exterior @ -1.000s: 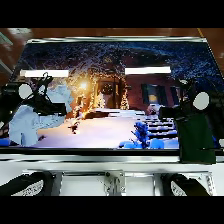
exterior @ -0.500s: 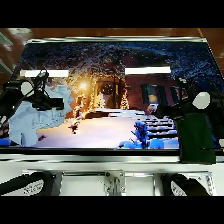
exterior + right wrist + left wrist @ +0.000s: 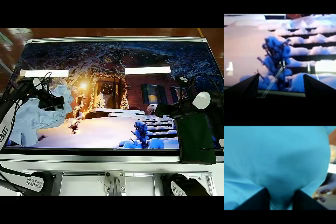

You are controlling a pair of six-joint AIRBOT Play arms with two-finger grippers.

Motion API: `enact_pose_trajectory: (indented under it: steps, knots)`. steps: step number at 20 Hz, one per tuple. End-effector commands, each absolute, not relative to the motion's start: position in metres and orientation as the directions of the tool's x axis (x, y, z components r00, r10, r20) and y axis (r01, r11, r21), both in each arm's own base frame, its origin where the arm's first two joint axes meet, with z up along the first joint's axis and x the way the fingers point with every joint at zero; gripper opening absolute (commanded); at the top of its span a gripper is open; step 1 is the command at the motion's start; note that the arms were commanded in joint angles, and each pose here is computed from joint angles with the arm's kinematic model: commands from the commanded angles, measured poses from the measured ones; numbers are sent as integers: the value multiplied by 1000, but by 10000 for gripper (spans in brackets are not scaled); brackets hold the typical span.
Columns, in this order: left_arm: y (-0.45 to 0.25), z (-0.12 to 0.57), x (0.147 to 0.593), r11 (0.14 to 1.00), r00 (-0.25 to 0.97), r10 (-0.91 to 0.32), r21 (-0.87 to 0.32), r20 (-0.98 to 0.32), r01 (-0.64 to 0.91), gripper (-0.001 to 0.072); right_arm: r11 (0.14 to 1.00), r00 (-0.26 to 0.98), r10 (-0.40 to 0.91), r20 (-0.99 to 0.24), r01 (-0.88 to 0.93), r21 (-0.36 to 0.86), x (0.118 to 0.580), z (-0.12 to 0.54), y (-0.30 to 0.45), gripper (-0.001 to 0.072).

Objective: Fold the shirts.

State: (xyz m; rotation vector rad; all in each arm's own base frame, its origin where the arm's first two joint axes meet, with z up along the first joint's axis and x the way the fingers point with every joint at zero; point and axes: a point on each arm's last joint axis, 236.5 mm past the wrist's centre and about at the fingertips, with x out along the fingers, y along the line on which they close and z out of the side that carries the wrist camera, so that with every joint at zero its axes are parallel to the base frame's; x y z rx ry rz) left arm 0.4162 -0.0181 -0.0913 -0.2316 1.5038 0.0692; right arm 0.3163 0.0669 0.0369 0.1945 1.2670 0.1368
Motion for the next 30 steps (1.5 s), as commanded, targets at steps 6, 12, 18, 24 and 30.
enact_pose_trajectory:
  steps: [6, 12, 18, 24, 30]
  knots:
    - [-197, 19, 409, 875, 212, -466, -412, -859, 254, 39, 996, 373, 90, -923, -27, 86, 335, 41, 39, 652]
    - [-413, 24, 329, 691, 151, -686, -572, -712, 441, 39, 999, 319, -1, -948, -51, -18, 321, 62, 17, 653]
    - [-380, -12, 343, 740, 43, -649, -618, -760, 265, 691, 995, 258, -72, -964, -45, -86, 309, 58, 0, 654]
    - [-175, -27, 333, 918, -39, -362, -363, -931, 157, 703, 903, 94, 420, -903, 62, 426, 290, -7, 55, 656]
    - [-142, -83, 275, 906, -16, -419, -417, -908, -79, 716, 843, 79, 514, -854, 140, 520, 290, -62, 91, 664]
